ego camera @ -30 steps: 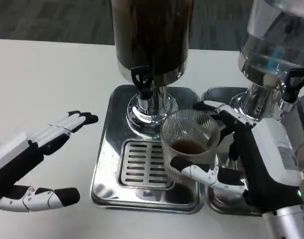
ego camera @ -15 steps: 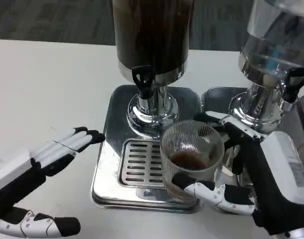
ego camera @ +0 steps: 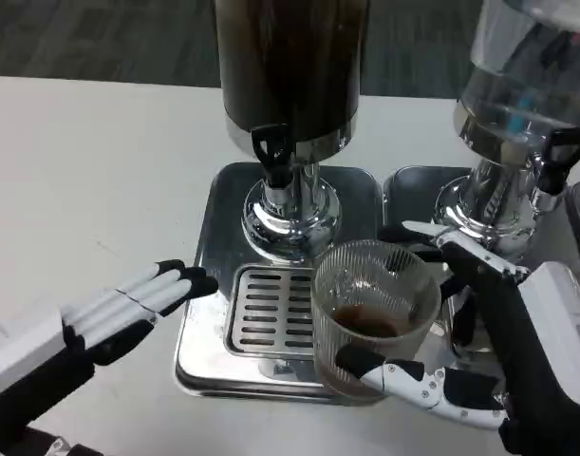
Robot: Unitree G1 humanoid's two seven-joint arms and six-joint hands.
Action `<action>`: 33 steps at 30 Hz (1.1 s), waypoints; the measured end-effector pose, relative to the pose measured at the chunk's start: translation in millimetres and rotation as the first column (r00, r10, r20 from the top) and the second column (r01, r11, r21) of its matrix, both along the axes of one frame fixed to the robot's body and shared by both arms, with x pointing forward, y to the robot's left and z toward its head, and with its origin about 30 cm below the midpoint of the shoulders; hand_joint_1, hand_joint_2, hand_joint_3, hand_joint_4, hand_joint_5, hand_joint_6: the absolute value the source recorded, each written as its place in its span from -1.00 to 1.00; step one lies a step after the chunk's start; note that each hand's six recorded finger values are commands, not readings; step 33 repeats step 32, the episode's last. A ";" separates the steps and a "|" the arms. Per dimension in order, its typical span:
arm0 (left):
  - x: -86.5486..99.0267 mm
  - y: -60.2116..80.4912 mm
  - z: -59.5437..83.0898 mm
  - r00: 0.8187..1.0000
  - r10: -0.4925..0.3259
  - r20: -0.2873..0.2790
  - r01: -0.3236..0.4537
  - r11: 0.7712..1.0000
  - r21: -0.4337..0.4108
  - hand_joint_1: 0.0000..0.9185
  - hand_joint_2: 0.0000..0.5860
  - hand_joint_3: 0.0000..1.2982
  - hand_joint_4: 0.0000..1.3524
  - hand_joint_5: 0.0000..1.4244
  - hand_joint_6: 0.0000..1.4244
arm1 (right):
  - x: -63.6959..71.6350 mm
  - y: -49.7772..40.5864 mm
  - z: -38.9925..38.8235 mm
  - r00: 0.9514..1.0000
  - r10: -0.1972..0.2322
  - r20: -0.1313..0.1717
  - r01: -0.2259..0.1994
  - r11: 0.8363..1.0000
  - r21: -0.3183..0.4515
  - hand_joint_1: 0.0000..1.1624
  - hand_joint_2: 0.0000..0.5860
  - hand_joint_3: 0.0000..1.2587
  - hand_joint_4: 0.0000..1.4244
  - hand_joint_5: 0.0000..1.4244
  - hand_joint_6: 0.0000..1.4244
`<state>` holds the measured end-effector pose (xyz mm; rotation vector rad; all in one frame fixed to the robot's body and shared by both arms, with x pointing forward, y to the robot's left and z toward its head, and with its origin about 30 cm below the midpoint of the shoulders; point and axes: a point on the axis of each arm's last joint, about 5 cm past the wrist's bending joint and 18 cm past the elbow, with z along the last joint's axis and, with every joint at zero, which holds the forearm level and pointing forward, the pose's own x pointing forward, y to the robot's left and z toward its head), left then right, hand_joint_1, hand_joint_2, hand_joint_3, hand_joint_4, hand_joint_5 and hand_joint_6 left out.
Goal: Grasp the cup under the faucet to collect the drink, then remove the cup.
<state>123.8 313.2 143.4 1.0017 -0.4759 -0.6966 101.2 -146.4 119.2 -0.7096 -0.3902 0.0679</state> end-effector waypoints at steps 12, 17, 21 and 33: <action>-3.0 0.0 1.9 1.000 0.004 -0.001 -0.004 1.000 -0.021 -1.00 -0.76 -0.96 -1.00 -1.00 -0.81 | 0.6 -1.6 1.3 1.000 0.005 0.016 -0.005 1.000 -0.007 0.26 -0.36 -0.15 -0.09 0.26 0.59; -3.0 0.2 1.7 1.000 0.006 -0.003 -0.006 1.000 -0.021 -1.00 -0.77 -0.96 -1.00 -1.00 -0.81 | 0.9 -2.7 1.6 1.000 -0.002 0.020 0.002 1.000 -0.007 0.27 -0.36 -0.14 -0.07 0.27 0.60; -3.1 0.5 1.3 1.000 0.009 -0.006 -0.009 1.000 -0.021 -1.00 -0.77 -0.96 -1.00 -1.00 -0.81 | 1.0 -2.4 1.9 1.000 -0.005 0.026 0.005 1.000 -0.001 0.29 -0.38 -0.14 -0.07 0.29 0.62; -3.3 0.2 -0.7 1.000 0.009 -0.019 -0.009 1.000 -0.024 -1.00 -0.77 -0.96 -1.00 -1.00 -0.81 | 1.3 -3.3 2.1 0.999 -0.020 0.029 0.020 1.000 0.004 0.32 -0.40 -0.14 -0.06 0.30 0.64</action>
